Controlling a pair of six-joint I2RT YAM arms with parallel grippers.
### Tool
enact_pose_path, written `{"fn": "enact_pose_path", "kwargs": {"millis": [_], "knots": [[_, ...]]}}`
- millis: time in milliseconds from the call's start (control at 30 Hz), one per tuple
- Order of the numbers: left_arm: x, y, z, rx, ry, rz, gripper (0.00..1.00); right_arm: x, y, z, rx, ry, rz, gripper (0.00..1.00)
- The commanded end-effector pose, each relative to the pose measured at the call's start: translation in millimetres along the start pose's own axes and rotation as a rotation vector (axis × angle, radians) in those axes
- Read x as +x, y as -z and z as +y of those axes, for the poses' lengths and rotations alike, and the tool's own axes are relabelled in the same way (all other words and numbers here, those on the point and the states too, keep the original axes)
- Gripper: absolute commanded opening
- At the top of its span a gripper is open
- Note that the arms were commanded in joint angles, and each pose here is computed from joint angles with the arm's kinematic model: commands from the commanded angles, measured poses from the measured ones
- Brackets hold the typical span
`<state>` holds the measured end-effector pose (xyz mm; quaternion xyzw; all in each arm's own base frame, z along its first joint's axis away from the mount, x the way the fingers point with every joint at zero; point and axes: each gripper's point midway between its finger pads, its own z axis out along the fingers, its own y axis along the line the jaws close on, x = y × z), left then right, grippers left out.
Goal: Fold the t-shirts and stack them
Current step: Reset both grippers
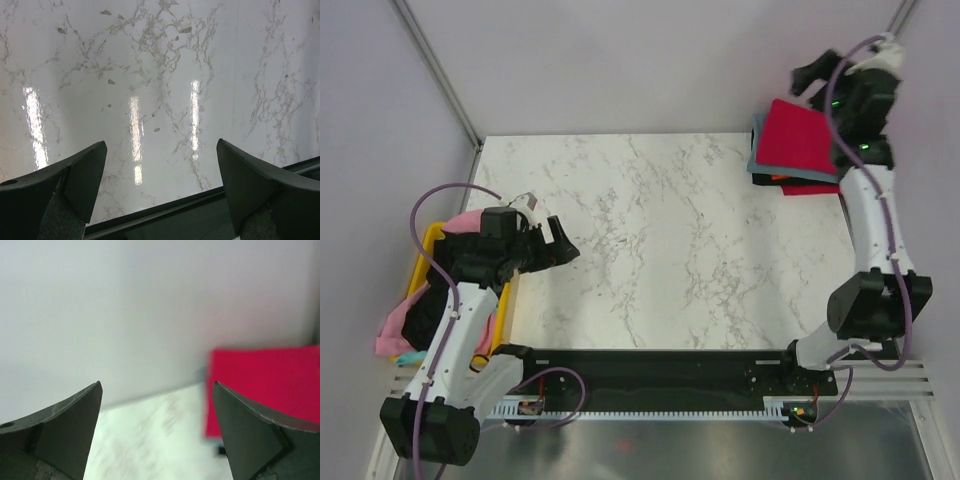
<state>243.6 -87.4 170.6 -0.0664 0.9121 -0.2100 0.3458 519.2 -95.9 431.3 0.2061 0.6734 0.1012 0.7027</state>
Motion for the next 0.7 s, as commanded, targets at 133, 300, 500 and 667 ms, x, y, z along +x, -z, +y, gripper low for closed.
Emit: {"fn": "enact_pose_path", "kwargs": {"millis": [133,300,500,667], "knots": [[-9,5,-4,0.014,-0.022,-0.052,0.99,236,116,163,-0.389,-0.005,0.488,0.98],[-11,8,-4,0.011,-0.024,-0.072,0.99,325,206,153,-0.451,-0.035,0.696,0.98],[-13,9,-1,-0.006,-0.020,-0.082,0.99,371,287,127,-0.461,-0.086,0.836,0.98],[-16,13,1,-0.021,-0.021,-0.109,0.99,389,323,108,-0.464,-0.046,0.845,0.98]]}}
